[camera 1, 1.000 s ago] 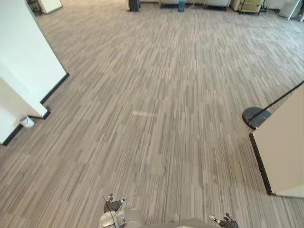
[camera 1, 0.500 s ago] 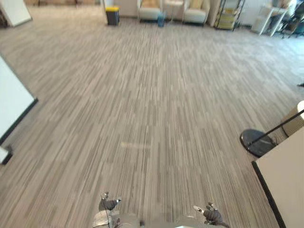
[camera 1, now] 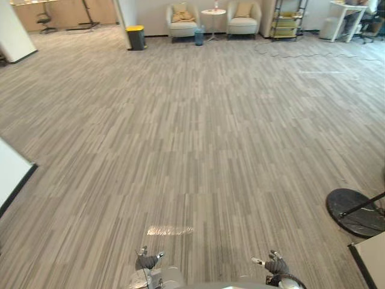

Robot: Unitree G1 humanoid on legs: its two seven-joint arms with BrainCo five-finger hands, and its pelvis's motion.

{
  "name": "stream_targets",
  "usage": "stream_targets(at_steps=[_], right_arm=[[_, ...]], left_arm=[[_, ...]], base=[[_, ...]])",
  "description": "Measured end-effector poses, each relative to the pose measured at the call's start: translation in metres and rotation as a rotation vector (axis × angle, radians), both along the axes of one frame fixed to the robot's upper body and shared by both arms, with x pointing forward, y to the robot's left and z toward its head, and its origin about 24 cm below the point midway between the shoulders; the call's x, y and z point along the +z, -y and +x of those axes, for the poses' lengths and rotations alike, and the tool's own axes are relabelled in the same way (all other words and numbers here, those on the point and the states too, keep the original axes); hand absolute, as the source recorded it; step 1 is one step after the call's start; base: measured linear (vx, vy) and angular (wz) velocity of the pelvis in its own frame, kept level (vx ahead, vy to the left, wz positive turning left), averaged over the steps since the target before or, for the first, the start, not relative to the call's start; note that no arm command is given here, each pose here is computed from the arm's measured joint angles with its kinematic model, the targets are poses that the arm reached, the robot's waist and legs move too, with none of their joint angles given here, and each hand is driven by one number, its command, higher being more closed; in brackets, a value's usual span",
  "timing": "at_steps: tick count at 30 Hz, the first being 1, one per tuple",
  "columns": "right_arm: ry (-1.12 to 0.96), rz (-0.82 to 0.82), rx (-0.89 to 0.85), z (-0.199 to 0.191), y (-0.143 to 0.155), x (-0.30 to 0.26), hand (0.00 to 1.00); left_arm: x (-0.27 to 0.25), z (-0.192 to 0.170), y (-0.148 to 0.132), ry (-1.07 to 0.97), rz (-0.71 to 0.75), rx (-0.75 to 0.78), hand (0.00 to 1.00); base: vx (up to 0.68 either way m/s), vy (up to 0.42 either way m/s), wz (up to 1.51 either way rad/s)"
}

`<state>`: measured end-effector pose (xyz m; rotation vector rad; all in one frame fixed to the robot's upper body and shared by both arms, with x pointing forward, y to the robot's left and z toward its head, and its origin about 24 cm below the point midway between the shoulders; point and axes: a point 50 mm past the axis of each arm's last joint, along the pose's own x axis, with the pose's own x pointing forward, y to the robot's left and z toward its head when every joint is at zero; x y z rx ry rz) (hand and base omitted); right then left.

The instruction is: Organize washtable

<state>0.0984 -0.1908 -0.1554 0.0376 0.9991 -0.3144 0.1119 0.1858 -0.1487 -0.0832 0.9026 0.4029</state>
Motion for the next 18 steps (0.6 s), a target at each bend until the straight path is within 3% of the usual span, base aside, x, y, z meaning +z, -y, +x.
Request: stream_targets(at_steps=[8,18], right_arm=[[-0.036,0.040,-0.011,-0.010,-0.015,-0.006,0.00],[-0.047,0.019,-0.017,-0.013,-0.005,-0.006,0.00]], left_arm=[[0.002,0.007,-0.003,0.019,0.015,-0.068,0.00],[-0.008,-0.010,0.002,-0.049,-0.022,-0.079,0.00]], base=[[0.24,0.180,-0.24],[0.00,-0.012,-0.03]])
